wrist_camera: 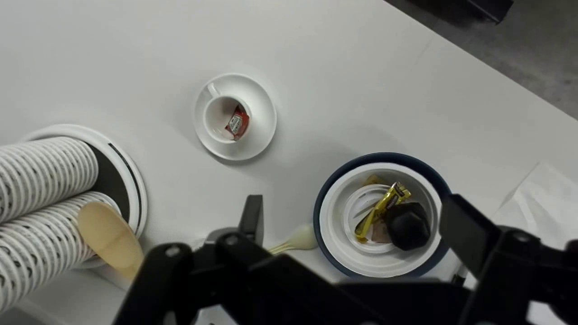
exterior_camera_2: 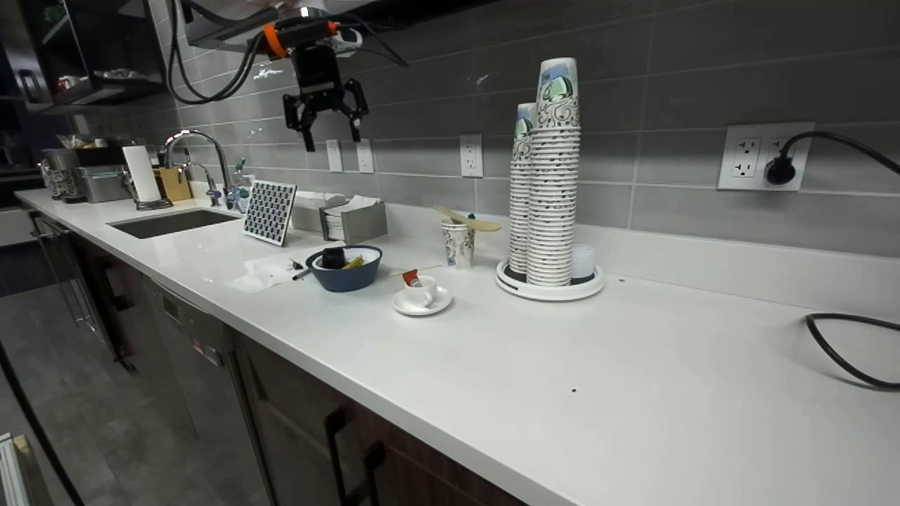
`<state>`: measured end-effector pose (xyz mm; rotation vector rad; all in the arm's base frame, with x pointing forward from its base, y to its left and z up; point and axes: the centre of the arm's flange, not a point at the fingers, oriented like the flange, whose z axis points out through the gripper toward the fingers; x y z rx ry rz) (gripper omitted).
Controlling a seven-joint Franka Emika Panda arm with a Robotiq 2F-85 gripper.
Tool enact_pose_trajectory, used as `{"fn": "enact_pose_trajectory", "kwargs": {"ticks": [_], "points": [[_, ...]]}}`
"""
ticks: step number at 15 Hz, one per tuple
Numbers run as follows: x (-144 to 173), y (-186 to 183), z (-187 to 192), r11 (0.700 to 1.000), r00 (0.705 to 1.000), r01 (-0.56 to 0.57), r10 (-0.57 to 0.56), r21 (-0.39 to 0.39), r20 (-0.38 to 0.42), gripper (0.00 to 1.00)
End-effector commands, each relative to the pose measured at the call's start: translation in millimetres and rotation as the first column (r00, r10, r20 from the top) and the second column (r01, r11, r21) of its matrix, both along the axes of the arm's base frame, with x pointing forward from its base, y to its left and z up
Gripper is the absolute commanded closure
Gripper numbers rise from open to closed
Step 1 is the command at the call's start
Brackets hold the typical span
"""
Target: Put the black object inside the tea cup
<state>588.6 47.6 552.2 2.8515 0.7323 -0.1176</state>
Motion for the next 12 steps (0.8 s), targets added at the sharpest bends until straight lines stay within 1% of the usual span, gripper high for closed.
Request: {"fn": "enact_pose_trajectory", "kwargs": {"ticks": [1,3,4,5,8,9,10,11,12], "points": [[3,0,0,1.000,1.000,-0.016,0.016,0.001,-0.005,0.00],[4,-3,3,1.000,1.000,-0.029,0.029,0.001,-0.010,0.00],[-2,2,-6,1.000,1.000,-0.020,0.020,0.003,-0.010,0.00],[-11,6,-15,0.999,1.000,-0.027,0.027,0.018,0.000,0.00],[-46,24,-54,0.995,0.999,0.030,-0.032,0.091,0.014,0.00],[-62,33,-68,0.992,0.999,0.040,-0.044,0.123,0.029,0.00],[-72,46,-80,0.989,0.998,0.036,-0.044,0.144,0.054,0.00],[-73,63,-91,0.990,0.996,0.009,-0.021,0.142,0.086,0.00],[-69,78,-97,0.993,0.994,-0.010,-0.003,0.121,0.110,0.00]]}}
